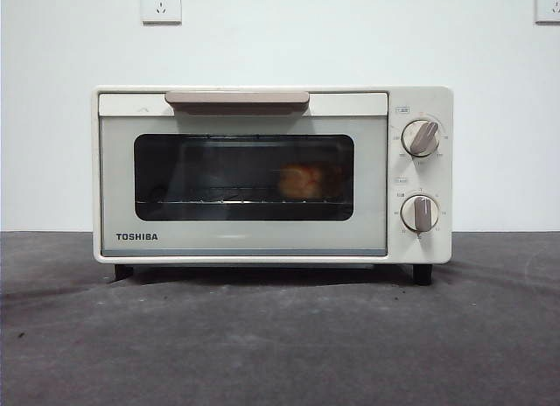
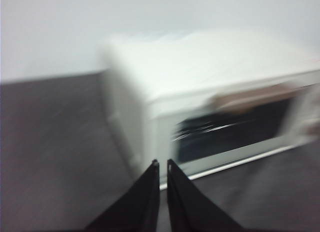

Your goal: The left arm flap open the oven, the right arm pick bread and place it into oven, the left arm flap close the oven

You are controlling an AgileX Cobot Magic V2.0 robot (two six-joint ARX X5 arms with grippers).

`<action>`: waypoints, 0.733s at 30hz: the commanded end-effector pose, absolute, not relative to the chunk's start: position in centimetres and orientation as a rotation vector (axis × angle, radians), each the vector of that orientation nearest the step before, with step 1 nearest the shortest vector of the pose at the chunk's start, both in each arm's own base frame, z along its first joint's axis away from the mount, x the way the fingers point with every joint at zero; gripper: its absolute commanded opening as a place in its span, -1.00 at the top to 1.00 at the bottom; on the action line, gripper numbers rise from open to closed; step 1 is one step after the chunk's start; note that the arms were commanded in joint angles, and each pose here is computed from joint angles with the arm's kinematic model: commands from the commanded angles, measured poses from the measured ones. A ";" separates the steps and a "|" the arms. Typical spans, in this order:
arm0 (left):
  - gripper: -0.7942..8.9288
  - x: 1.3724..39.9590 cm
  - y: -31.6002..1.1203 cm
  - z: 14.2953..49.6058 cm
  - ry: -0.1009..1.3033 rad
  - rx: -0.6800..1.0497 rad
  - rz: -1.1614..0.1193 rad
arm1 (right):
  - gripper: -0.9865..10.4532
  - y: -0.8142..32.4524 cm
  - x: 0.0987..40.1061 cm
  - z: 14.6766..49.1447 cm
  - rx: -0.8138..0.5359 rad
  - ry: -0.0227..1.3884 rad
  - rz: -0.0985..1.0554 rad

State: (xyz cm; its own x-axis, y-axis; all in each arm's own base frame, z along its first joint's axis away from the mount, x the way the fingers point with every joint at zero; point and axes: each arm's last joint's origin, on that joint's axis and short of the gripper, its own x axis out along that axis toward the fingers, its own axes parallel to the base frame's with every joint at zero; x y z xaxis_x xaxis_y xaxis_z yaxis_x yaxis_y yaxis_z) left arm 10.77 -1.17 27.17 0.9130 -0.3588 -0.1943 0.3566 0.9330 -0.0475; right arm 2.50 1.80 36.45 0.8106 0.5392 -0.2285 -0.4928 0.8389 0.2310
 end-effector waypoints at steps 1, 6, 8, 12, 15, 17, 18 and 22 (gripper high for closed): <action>0.77 10.6 -0.8 24.5 0.163 -0.058 -0.254 | 0.81 1.7 2.4 36.9 0.170 0.273 0.566; 0.77 9.8 -0.5 20.5 0.069 -0.084 -0.145 | 0.81 1.7 2.4 36.9 0.170 0.273 0.566; 0.77 9.6 -0.4 19.4 0.059 -0.087 -0.111 | 0.81 1.7 2.4 36.9 0.170 0.273 0.566; 0.77 9.4 -0.2 18.2 0.053 -0.095 -0.025 | 0.81 1.7 2.4 36.9 0.170 0.273 0.566; 0.77 9.4 -0.1 17.3 0.048 -0.094 -0.005 | 0.81 1.7 2.4 36.9 0.170 0.273 0.566; 0.77 9.5 -0.1 16.7 0.054 -0.094 -0.005 | 0.81 1.7 2.4 36.9 0.170 0.274 0.566; 0.77 9.6 -0.1 16.4 0.061 -0.094 -0.006 | 0.81 1.7 2.4 36.9 0.170 0.273 0.566; 0.77 9.7 -0.1 15.6 0.105 -0.095 -0.007 | 0.81 1.7 2.4 36.9 0.170 0.273 0.566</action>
State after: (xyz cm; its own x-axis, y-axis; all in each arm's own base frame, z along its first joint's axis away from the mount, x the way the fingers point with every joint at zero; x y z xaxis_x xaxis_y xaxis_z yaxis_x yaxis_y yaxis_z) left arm 9.55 -0.14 16.32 0.9961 -0.0133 -0.0867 0.0053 0.9957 -0.0923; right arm 2.51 1.80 36.46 0.8110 0.5385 -0.2285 -0.4923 0.8393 0.2309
